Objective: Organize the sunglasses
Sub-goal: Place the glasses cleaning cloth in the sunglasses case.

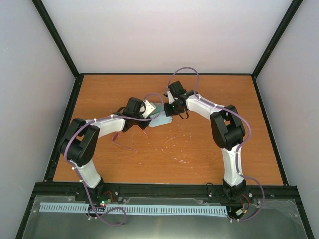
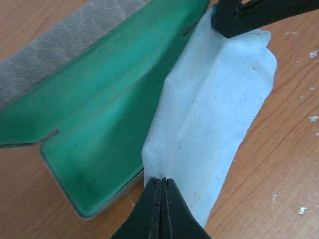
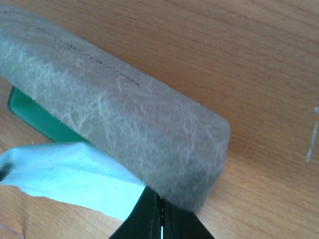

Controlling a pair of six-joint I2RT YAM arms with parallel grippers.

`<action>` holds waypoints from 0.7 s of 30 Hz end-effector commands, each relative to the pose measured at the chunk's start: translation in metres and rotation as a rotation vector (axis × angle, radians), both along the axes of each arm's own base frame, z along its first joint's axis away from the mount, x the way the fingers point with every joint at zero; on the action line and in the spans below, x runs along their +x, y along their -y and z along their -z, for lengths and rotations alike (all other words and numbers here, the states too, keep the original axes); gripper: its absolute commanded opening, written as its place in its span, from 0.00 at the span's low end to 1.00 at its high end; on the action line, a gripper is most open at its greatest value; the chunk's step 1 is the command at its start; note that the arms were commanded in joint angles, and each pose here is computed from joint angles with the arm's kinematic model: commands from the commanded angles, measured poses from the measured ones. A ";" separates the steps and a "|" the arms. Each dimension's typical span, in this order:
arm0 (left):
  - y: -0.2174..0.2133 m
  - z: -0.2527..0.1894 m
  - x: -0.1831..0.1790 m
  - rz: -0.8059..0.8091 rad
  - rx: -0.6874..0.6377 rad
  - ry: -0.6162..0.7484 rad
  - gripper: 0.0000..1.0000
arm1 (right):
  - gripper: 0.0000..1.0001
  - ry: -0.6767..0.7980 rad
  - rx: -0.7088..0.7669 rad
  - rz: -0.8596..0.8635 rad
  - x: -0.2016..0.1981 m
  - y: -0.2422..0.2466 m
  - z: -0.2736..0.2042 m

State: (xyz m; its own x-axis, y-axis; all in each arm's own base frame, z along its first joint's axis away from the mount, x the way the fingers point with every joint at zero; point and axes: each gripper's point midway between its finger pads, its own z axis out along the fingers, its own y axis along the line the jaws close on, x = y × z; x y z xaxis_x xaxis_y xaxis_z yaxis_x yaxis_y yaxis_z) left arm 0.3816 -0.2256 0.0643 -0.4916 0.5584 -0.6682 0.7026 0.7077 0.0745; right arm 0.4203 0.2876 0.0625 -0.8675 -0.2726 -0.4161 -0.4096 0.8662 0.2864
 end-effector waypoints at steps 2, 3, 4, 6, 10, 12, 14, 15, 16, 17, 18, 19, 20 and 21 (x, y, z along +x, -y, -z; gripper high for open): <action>-0.007 -0.024 0.024 -0.004 -0.014 0.087 0.00 | 0.03 -0.029 -0.008 -0.024 0.001 -0.009 0.008; -0.008 -0.025 0.027 -0.006 -0.013 0.092 0.01 | 0.03 -0.033 -0.008 -0.026 0.001 -0.011 0.009; -0.011 -0.025 0.029 -0.010 -0.011 0.096 0.00 | 0.03 -0.034 -0.007 -0.026 0.002 -0.012 0.010; -0.015 -0.027 0.034 -0.016 -0.006 0.105 0.01 | 0.03 -0.040 -0.005 -0.027 0.002 -0.014 0.012; -0.019 -0.025 0.041 -0.010 0.005 0.112 0.00 | 0.03 -0.035 0.000 -0.021 0.005 -0.016 0.012; -0.019 -0.024 0.044 -0.003 0.008 0.118 0.01 | 0.03 -0.028 0.005 -0.016 0.007 -0.017 0.010; -0.018 -0.024 0.046 0.003 0.008 0.125 0.01 | 0.03 -0.024 0.010 -0.014 0.009 -0.019 0.009; -0.017 -0.024 0.047 0.005 0.007 0.125 0.00 | 0.03 -0.025 0.012 -0.012 0.009 -0.019 0.010; -0.017 -0.024 0.048 0.007 0.005 0.125 0.00 | 0.03 -0.025 0.015 -0.013 0.009 -0.021 0.009; -0.016 -0.024 0.050 0.008 0.005 0.126 0.01 | 0.03 -0.022 0.016 -0.012 0.010 -0.021 0.009; -0.015 -0.023 0.051 0.008 0.005 0.125 0.00 | 0.03 -0.018 0.019 -0.012 0.010 -0.022 0.008; -0.015 -0.023 0.052 0.008 0.006 0.128 0.00 | 0.03 -0.014 0.023 -0.010 0.011 -0.023 0.006; -0.015 -0.024 0.053 0.009 0.005 0.132 0.00 | 0.03 -0.009 0.026 -0.010 0.012 -0.024 0.005; -0.014 -0.025 0.054 0.010 0.005 0.137 0.00 | 0.03 -0.001 0.033 -0.011 0.013 -0.025 0.003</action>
State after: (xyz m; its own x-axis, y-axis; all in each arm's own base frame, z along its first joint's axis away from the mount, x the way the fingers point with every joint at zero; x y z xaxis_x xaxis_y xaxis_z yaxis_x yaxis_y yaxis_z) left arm 0.4174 -0.2061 0.0710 -0.4479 0.5714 -0.6876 0.6908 0.7094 0.1395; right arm 0.4274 0.3007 0.0502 -0.8778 -0.2788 -0.3895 -0.4077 0.8619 0.3017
